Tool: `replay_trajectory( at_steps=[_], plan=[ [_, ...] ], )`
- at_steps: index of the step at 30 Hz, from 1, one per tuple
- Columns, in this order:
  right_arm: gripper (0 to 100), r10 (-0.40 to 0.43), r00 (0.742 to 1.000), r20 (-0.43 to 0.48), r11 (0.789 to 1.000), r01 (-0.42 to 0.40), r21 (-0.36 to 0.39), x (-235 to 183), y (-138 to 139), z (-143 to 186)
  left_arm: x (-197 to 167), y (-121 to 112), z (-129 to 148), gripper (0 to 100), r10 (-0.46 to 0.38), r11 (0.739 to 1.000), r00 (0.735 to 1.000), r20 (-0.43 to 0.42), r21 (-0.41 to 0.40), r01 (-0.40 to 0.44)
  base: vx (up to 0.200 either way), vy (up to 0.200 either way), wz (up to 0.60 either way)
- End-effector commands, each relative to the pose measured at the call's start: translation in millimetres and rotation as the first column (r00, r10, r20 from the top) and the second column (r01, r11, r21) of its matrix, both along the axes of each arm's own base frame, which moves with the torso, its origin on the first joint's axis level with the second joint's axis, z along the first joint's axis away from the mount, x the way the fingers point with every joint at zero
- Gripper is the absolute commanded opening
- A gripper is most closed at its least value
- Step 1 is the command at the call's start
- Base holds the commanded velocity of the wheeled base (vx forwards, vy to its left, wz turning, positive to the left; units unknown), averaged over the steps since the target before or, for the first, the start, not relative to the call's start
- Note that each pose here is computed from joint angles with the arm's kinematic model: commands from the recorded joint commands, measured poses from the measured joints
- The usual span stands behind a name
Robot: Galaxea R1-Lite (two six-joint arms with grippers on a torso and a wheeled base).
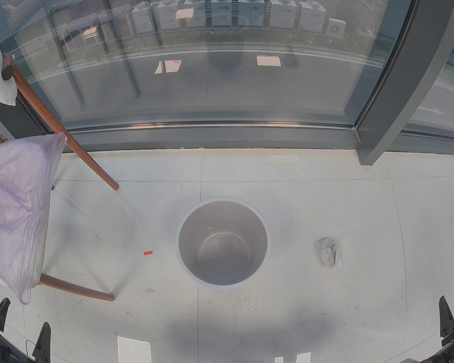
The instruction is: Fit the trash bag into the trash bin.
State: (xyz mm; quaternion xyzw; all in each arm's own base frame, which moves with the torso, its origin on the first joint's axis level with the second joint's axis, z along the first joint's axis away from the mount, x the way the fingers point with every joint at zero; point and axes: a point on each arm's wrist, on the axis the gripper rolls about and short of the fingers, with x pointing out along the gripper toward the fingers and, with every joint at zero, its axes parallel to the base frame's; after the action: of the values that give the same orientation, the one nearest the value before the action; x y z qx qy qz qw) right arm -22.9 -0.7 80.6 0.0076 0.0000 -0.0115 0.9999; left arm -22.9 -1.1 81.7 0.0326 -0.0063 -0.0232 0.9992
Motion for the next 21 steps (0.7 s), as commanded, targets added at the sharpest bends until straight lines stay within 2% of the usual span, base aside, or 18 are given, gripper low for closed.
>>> replay_trajectory(
  at_steps=[1, 3, 4, 6, 7, 9, 11, 12, 13, 15, 18, 21],
  plan=[
    [100, 0.0, 1.0, -0.011, 1.0, 0.0, 0.0, 1, 0, -5, 0, 0, -4, 100, 0.014, 0.997, 1.0, -0.002, -0.073, -0.014, 0.0, 0.0, 0.0],
    [100, 0.002, 1.0, -0.009, 1.0, -0.002, 0.0, 1, 0, -5, -1, 1, 2, 100, 0.055, 0.994, 0.998, 0.033, -0.101, -0.051, 0.0, 0.0, 0.0],
    [100, 0.002, 1.0, -0.011, 1.0, -0.002, 0.0, 1, 0, -5, -4, 2, 17, 100, 0.075, 0.993, 0.989, 0.125, -0.104, -0.062, 0.0, 0.0, 0.0],
    [100, 0.002, 1.0, -0.009, 1.0, -0.001, 0.002, 1, 0, -5, 6, 2, 38, 100, 0.093, 0.993, 0.978, 0.187, -0.095, -0.076, 0.0, 0.0, 0.0],
    [100, 0.002, 1.0, -0.011, 1.0, -0.002, 0.0, 1, 0, -5, 12, 2, 43, 100, 0.093, 0.993, 0.98, 0.176, -0.085, -0.079, 0.0, 0.0, 0.0],
    [100, 0.003, 1.0, -0.014, 1.0, -0.003, 0.0, 1, 0, -5, 30, 2, 63, 100, 0.095, 0.994, 0.987, 0.127, -0.059, -0.088, 0.0, 0.0, 0.0],
    [100, 0.005, 1.0, -0.014, 1.0, -0.005, 0.0, 1, 0, -5, 34, 2, 69, 100, 0.095, 0.994, 0.989, 0.116, -0.056, -0.089, 0.0, 0.0, 0.0],
    [100, 0.005, 1.0, -0.014, 1.0, -0.005, 0.002, 1, 0, -5, 65, 2, 97, 100, 0.095, 0.995, 0.995, -0.002, -0.04, -0.095, 0.0, 0.0, 0.0],
    [100, 0.005, 1.0, -0.014, 1.0, -0.005, 0.002, 1, 0, -5, 77, 2, 97, 100, 0.098, 0.994, 0.992, -0.081, -0.032, -0.101, 0.0, 0.0, 0.0],
    [100, 0.008, 1.0, -0.015, 1.0, -0.008, 0.003, 1, 0, -5, 104, 3, 98, 100, 0.106, 0.994, 0.968, -0.225, -0.004, -0.11, 0.0, 0.0, 0.0],
    [100, 0.008, 1.0, -0.014, 1.0, -0.008, 0.003, 1, 0, -5, 125, 5, 107, 100, 0.125, 0.992, 0.956, -0.264, 0.033, -0.121, 0.0, 0.0, 0.0],
    [100, 0.008, 1.0, -0.014, 1.0, -0.008, 0.003, 1, 0, -5, 165, 20, 127, 100, 0.213, 0.972, 0.939, -0.27, 0.154, -0.177, 0.0, 0.0, 0.0]
  ],
)
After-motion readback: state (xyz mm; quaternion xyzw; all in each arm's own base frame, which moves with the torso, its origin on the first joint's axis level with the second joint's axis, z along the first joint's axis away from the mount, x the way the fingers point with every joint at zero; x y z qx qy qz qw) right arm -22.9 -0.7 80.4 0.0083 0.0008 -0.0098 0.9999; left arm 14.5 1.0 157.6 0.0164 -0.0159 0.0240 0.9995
